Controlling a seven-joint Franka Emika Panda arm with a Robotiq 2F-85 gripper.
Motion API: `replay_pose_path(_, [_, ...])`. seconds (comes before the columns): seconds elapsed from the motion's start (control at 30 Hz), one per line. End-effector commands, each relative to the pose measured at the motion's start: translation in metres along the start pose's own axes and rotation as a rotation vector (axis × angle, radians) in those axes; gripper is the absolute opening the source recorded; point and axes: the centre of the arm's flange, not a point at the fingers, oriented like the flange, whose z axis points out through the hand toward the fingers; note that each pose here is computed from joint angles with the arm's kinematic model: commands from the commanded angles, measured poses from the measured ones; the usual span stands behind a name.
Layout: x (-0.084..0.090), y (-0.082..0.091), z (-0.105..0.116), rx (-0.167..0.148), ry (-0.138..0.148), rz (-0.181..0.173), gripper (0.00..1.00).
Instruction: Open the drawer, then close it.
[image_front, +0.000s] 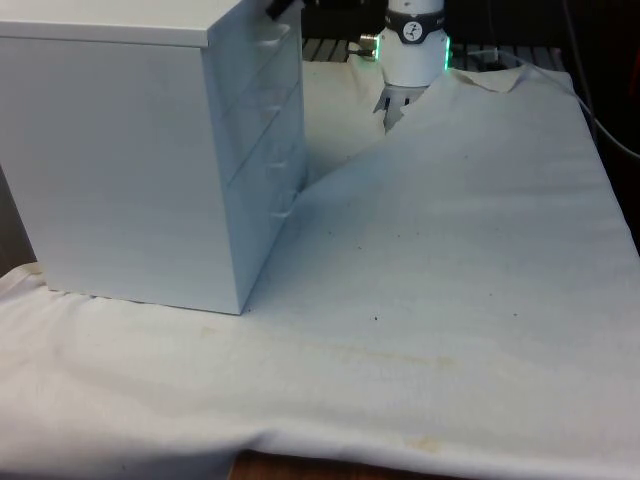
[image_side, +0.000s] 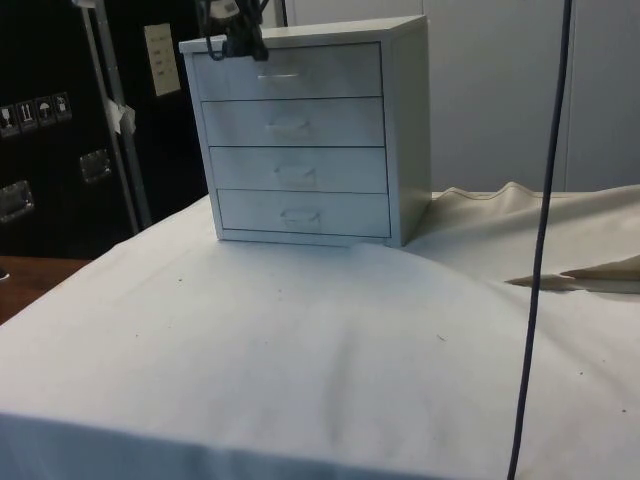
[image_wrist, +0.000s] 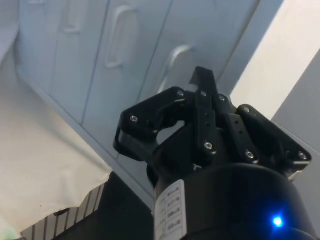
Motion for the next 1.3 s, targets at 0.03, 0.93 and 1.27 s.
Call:
replay_pose_path(0.03, [0.0, -0.005, -0.006, 0.024, 0.001, 0.002, 0.0])
replay_pose_path(0.93, [0.002, -0.046, -0.031, 0.2, 0.017, 0.028, 0.0])
replay_pose_path(1.27, [0.003, -0.053, -0.037, 0.215, 0.018, 0.032, 0.0])
